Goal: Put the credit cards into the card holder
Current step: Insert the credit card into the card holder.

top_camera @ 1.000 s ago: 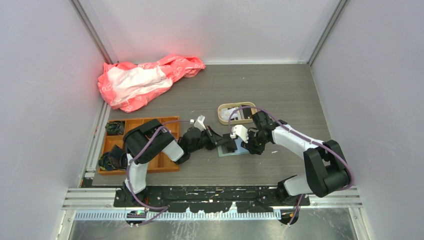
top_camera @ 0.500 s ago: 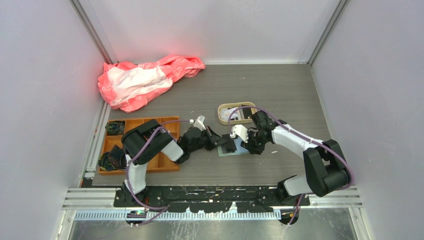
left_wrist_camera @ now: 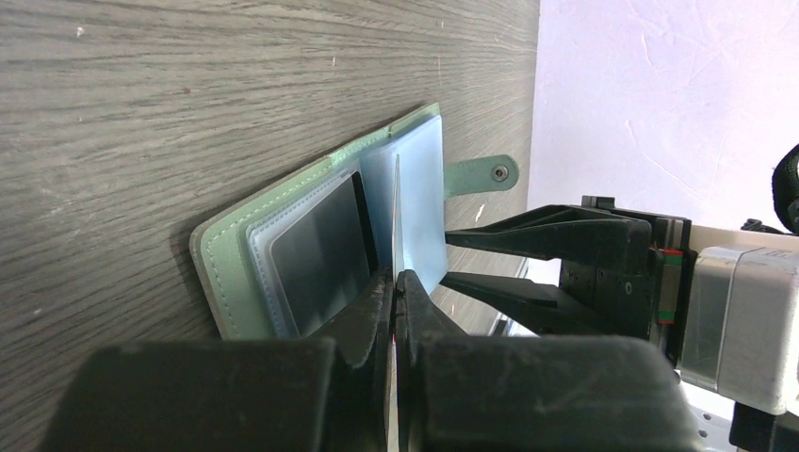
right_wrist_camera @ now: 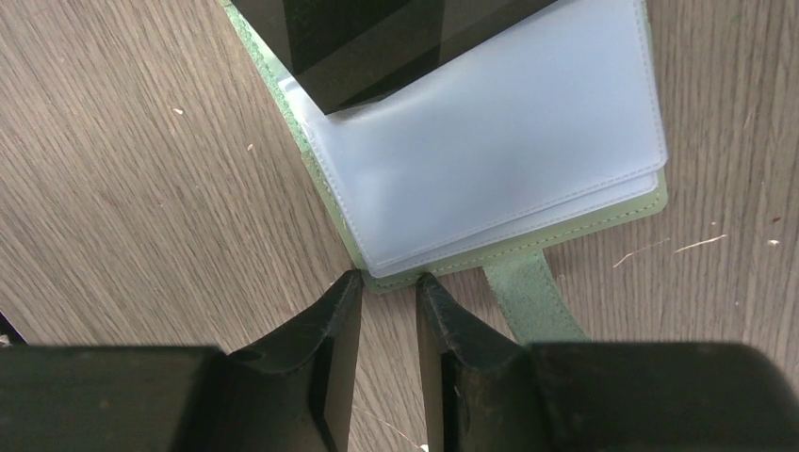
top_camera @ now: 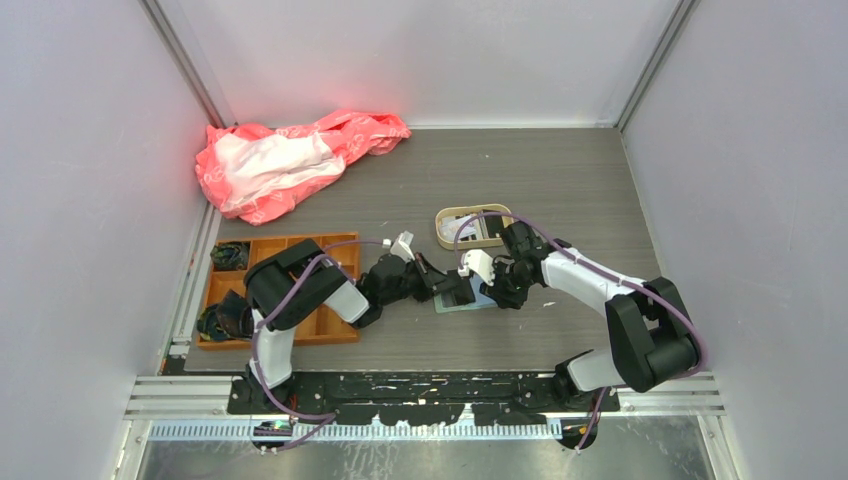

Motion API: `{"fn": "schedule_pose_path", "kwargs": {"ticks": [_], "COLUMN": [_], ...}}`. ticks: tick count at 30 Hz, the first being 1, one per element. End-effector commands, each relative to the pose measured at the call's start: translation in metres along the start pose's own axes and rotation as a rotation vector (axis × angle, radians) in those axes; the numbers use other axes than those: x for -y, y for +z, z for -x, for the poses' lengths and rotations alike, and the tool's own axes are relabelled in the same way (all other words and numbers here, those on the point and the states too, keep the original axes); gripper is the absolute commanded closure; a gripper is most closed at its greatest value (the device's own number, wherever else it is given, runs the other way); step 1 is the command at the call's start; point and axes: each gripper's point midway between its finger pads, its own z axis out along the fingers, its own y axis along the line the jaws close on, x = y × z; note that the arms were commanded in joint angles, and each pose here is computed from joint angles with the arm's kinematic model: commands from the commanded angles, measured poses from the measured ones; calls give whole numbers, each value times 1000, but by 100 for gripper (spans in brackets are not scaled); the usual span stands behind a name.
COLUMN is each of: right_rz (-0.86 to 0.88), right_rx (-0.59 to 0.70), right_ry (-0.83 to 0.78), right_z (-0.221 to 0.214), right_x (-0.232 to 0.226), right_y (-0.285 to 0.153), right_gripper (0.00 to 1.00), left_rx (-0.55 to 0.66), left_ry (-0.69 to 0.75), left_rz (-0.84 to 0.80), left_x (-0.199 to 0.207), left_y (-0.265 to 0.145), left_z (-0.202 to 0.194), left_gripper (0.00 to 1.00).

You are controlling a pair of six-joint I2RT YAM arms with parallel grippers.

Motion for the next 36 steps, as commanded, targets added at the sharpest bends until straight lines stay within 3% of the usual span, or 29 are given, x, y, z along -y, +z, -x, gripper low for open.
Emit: {"fn": "schedule_pose_path", "kwargs": {"ticks": [1, 36], "right_rz": [-4, 0], "right_rx": [33, 28], "right_ry": [-6, -6], "right_z": [14, 15], "right_x": [4, 4], "right_y": [-2, 0], "right_gripper": [67, 68], "left_rx": [9, -62], "left_ry": [-8, -122], "left_rz": [-42, -38], "left_x": [11, 2], "left_y": [5, 11], "left_z": [1, -11], "left_gripper": [100, 100]}}
